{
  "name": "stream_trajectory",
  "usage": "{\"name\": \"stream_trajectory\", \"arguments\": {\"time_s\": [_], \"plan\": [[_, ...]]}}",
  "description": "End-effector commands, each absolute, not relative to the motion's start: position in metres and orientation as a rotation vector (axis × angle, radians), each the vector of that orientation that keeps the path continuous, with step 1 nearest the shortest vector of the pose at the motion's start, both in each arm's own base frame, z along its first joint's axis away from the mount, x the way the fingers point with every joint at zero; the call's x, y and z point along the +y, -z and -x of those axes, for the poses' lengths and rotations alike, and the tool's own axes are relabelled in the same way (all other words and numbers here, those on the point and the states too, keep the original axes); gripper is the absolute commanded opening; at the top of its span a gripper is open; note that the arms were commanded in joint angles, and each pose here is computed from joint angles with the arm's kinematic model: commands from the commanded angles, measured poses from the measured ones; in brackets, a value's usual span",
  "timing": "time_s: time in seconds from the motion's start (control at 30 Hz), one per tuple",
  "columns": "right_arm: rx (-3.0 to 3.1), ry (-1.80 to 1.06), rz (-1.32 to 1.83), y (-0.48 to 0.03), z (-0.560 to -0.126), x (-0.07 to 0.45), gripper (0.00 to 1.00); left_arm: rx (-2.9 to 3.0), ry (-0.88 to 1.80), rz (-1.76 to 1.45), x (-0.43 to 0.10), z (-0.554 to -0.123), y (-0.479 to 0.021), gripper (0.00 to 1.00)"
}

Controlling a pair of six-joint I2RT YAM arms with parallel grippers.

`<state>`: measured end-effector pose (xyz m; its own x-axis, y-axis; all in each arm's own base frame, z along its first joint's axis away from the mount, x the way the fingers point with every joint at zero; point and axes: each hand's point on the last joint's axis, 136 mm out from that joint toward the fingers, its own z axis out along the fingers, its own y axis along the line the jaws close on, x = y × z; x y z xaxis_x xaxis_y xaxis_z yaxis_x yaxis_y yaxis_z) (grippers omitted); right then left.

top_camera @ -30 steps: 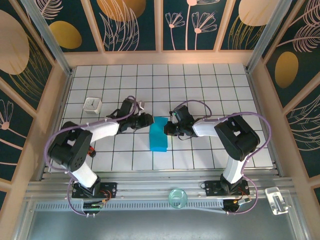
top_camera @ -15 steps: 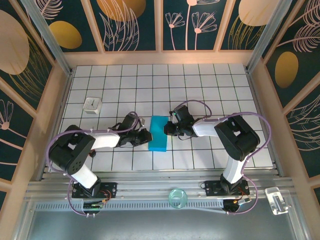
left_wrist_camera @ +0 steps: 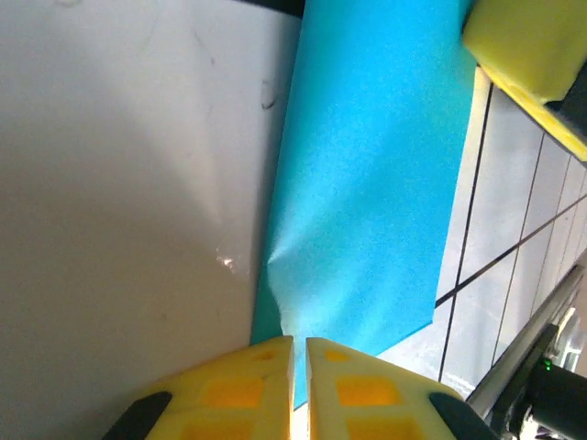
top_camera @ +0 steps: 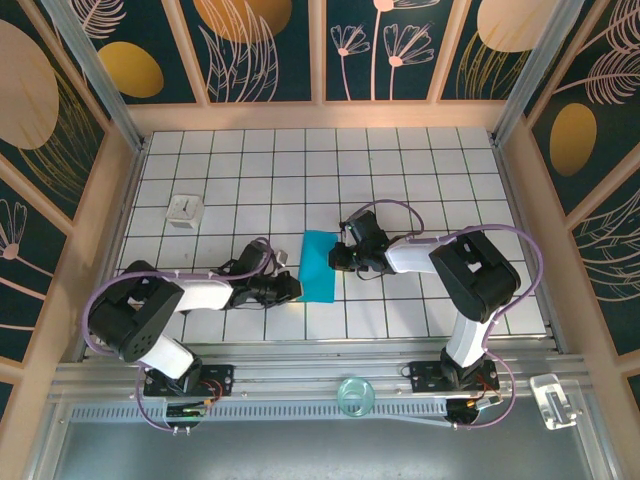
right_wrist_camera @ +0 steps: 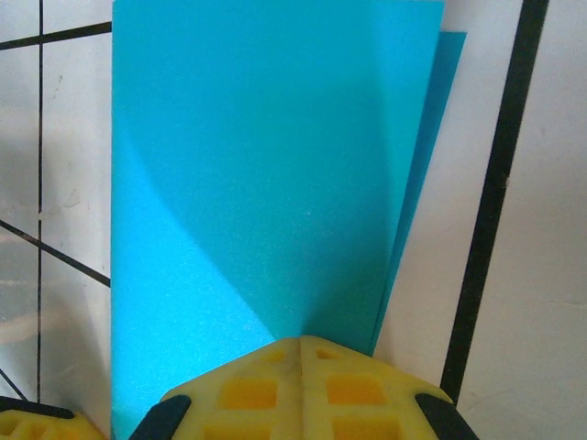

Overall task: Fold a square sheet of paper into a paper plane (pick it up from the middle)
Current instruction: First fold the square sheet of paper in half at the center of the table.

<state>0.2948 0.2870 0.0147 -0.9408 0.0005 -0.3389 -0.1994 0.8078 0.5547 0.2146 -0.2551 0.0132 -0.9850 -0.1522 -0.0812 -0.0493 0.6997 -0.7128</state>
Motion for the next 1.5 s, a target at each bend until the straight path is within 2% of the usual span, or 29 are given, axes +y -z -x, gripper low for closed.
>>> {"name": "stream_trajectory", "arguments": {"time_s": [0.0,0.1,0.2,0.3,0.57,0.7,0.93,1.2,1.47], "plan": [[2.919,-0.496,0.074,0.046,-0.260,0.225,0.00,2.851,1.014,0.174,-0.237,-0.204,0.006,0.13],[2.920,-0.497,0.077,0.046,-0.259,0.225,0.00,2.778,1.046,0.137,-0.240,-0.209,-0.017,0.15],[2.922,-0.495,0.080,0.046,-0.259,0.225,0.00,2.700,1.199,0.129,-0.254,-0.211,-0.040,0.18],[2.918,-0.496,0.080,0.045,-0.259,0.225,0.00,2.692,1.250,0.118,-0.261,-0.210,-0.043,0.19],[2.924,-0.498,0.079,0.047,-0.258,0.225,0.00,2.831,1.001,0.189,-0.235,-0.204,0.003,0.14],[2.923,-0.493,0.083,0.048,-0.257,0.224,0.00,2.819,0.885,0.152,-0.223,-0.210,-0.006,0.14],[2.918,-0.502,0.081,0.047,-0.258,0.225,0.00,2.595,1.224,0.105,-0.270,-0.242,-0.071,0.20],[2.915,-0.507,0.084,0.046,-0.258,0.226,0.00,2.606,1.201,0.151,-0.275,-0.278,-0.050,0.14],[2.915,-0.504,0.086,0.046,-0.260,0.226,0.00,2.655,1.172,0.163,-0.266,-0.286,-0.027,0.10]]}}
